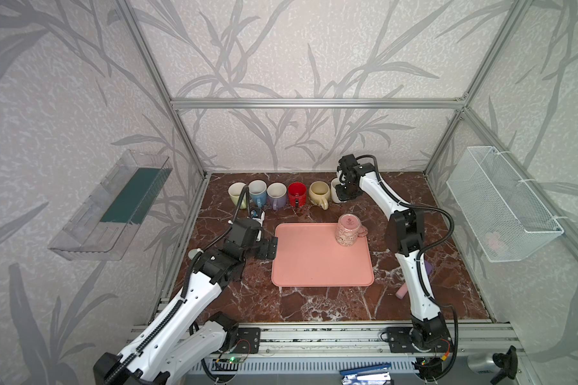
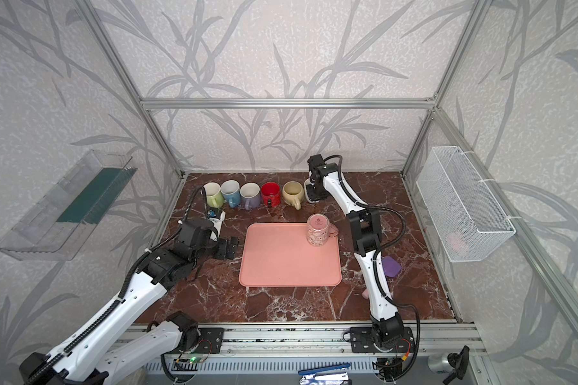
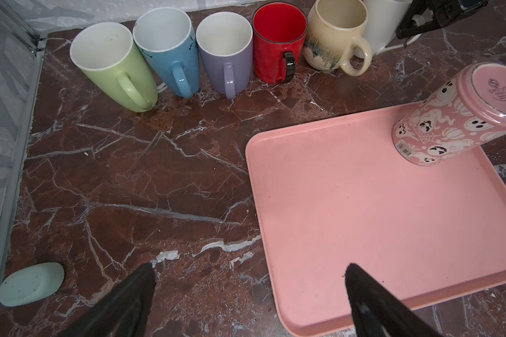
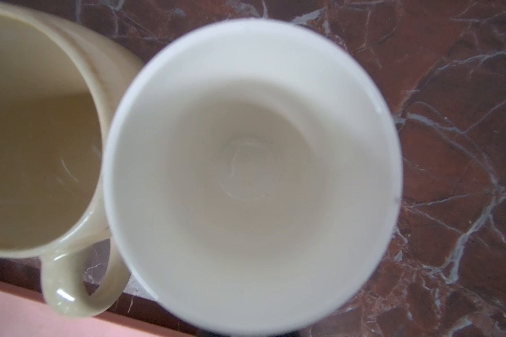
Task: Turn the mug right side up
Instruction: Place the mug at the top-center of the table.
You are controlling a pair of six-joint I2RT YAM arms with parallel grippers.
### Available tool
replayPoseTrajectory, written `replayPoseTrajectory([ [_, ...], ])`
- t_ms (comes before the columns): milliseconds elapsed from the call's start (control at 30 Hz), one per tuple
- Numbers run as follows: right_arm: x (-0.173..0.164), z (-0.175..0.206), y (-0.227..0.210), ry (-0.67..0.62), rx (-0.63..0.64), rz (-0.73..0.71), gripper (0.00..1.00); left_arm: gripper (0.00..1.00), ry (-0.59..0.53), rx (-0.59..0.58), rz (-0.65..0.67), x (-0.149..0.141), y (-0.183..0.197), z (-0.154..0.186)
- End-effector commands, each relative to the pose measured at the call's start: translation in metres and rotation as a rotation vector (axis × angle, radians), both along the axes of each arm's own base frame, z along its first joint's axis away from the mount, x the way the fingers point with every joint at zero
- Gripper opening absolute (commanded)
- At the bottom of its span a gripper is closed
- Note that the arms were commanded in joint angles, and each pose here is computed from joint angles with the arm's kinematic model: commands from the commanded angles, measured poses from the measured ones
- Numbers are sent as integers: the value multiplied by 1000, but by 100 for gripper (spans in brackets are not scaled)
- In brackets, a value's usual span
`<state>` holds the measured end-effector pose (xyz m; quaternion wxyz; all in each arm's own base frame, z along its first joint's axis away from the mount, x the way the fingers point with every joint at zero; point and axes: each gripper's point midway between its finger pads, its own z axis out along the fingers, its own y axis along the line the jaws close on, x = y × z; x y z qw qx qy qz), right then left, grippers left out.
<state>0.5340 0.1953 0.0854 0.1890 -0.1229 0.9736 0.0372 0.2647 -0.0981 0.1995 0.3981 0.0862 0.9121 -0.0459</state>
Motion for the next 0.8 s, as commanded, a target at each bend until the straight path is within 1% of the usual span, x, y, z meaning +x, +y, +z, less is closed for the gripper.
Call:
replayPoseTrajectory([
  [0,5,4,6,-18,26,3,6,99,19,18,-14,-3,1,-6],
  [233,0,4,4,-14,23,1,27,99,10,20,-13,-4,2,-4],
  [400,-4,9,3,-16,23,4,45,99,13,16,-16,-5,1,-4],
  [600,-9,23,2,-33,39,3,58,99,-4,11,-14,-6,2,1],
  [767,-18,42,-3,-68,41,2,66,99,-9,7,-13,-7,3,3],
])
